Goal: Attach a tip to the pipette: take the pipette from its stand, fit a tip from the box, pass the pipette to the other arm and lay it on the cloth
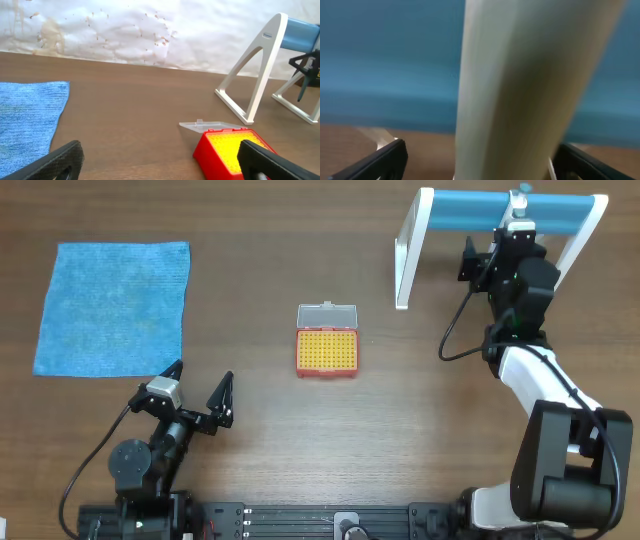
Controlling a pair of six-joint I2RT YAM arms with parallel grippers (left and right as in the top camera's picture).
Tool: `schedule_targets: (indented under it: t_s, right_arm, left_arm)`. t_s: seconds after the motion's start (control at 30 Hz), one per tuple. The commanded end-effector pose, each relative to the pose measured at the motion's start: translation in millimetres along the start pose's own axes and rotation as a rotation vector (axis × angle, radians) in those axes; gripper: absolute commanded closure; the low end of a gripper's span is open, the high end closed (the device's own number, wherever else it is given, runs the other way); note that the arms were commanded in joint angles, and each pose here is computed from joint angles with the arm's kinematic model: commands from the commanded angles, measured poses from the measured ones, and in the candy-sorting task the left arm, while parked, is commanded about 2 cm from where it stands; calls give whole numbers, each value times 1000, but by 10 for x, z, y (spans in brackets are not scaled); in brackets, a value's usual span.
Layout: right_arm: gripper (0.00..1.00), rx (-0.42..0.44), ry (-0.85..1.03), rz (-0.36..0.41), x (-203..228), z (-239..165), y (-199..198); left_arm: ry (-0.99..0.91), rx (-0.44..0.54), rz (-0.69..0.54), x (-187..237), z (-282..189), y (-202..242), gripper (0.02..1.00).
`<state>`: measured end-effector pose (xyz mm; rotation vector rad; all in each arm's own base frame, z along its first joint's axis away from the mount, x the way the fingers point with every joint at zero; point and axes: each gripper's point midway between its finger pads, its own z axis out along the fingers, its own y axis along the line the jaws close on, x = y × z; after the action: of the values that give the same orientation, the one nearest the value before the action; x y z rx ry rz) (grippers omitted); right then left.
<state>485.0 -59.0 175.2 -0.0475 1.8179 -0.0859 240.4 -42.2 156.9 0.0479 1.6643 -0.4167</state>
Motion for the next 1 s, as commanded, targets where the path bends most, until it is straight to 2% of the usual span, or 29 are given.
schedule_targets:
  t_s: [0.03,0.17,0.2,0.27,0.3,0.33,0.53,0.83,1.0]
  right_arm:
    - [172,-10,-26,13,-108,85,-14]
    - [327,-9,-33,12,-125,85,-14]
    - [549,-9,-34,12,-128,85,-14]
    - [814,-9,-34,12,-127,85,-14]
    - [893,-9,-35,12,-130,84,-14]
    - [925,-9,-35,12,-132,83,-14]
    - [928,-14,-69,6,-286,19,20]
    - [928,-1,-184,-10,-789,-248,-8]
    - [928,-4,-168,-8,-763,-258,2]
  left_arm:
    - [5,7,0,19,-1,-8,23]
    - [5,7,0,20,-1,-9,23]
    - [5,7,0,19,-1,-8,23]
    - [5,7,0,20,-1,-8,23]
    - [5,7,0,20,-1,-8,23]
    - [5,7,0,20,-1,-8,23]
    - [5,7,0,20,-1,-8,23]
    - [5,7,0,20,-1,-9,23]
    - [5,7,0,20,-1,-9,23]
